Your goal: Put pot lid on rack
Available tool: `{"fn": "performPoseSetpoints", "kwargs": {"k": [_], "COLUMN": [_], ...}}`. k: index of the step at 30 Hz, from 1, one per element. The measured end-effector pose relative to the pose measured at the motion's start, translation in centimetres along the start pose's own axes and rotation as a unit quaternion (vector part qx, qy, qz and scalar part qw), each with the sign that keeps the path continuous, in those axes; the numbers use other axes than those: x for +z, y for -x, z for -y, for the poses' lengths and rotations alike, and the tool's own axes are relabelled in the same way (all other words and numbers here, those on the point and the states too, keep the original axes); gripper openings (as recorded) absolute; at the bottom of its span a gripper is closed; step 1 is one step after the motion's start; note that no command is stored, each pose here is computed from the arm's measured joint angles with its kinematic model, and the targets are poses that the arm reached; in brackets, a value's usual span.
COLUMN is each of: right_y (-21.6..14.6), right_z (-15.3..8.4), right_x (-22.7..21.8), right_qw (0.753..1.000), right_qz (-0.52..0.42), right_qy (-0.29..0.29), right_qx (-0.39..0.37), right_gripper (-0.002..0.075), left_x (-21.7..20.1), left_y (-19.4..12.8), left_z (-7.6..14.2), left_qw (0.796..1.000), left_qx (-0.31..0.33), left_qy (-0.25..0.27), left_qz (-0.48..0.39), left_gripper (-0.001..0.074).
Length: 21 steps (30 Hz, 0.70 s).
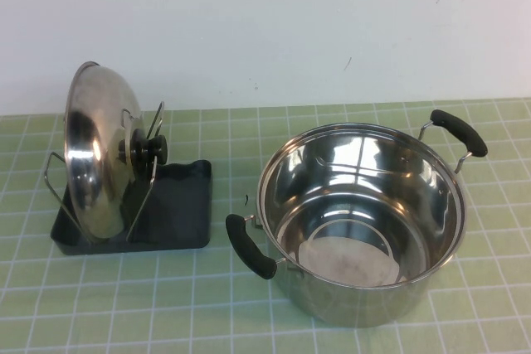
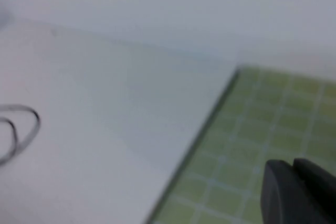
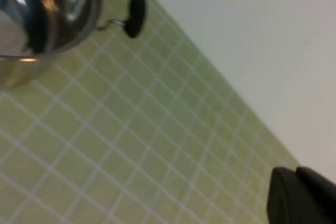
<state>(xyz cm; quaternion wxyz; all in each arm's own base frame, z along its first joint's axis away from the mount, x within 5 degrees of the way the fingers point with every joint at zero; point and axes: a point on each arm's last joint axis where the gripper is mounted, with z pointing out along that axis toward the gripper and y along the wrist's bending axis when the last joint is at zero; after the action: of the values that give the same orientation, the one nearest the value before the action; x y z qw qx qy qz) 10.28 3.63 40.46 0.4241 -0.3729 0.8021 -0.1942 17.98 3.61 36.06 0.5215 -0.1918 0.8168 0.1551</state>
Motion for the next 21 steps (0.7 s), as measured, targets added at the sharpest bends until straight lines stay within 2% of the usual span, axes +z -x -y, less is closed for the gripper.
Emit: {"fn": "performPoseSetpoints", "kwargs": {"k": [2,4,7,9,14,17,21], "right_y": [-0.9,-2.0,-3.7,-5.0,-8.0,-9.2,-10.5], "right_z": [-0.4,-0.8,-1.5,-2.1,-5.6,-8.3,-10.7], "right_x": [-0.8,-1.7,-2.5,-2.7,-0.9,0.8,2.5], "right_qw": [0.999,0.995,0.987,0.98,0.965,0.952,0.941], "right_qz": [0.016,0.053,0.114,0.147,0.199,0.231,0.256], "right_qy": [0.045,0.081,0.109,0.119,0.156,0.184,0.203], "right_qx": [0.011,0.024,0.043,0.055,0.069,0.078,0.091], "right_gripper": [-0.0001,-0.0001,-0.0001,-0.0001,-0.0001,-0.0001,-0.0001], "left_x": [-0.6,-1.8,-4.2,-5.8,-8.8,-9.5,-9.7], "left_y": [-1.1,-1.5,-1.4,-1.4,-3.6,-6.1,-9.7], "left_z": [0.7,1.6,2.4,2.5,1.7,1.5,1.4], "left_qw": [0.997,0.987,0.968,0.954,0.929,0.914,0.898], "left_qx": [-0.003,-0.015,-0.026,-0.031,-0.028,-0.04,-0.036], "left_qy": [-0.055,-0.133,-0.241,-0.296,-0.367,-0.401,-0.434], "left_qz": [-0.058,-0.083,-0.062,-0.031,0.031,0.042,0.057], "left_gripper": [0.0002,0.0002,0.0002,0.0002,0.0002,0.0001,0.0001]}}
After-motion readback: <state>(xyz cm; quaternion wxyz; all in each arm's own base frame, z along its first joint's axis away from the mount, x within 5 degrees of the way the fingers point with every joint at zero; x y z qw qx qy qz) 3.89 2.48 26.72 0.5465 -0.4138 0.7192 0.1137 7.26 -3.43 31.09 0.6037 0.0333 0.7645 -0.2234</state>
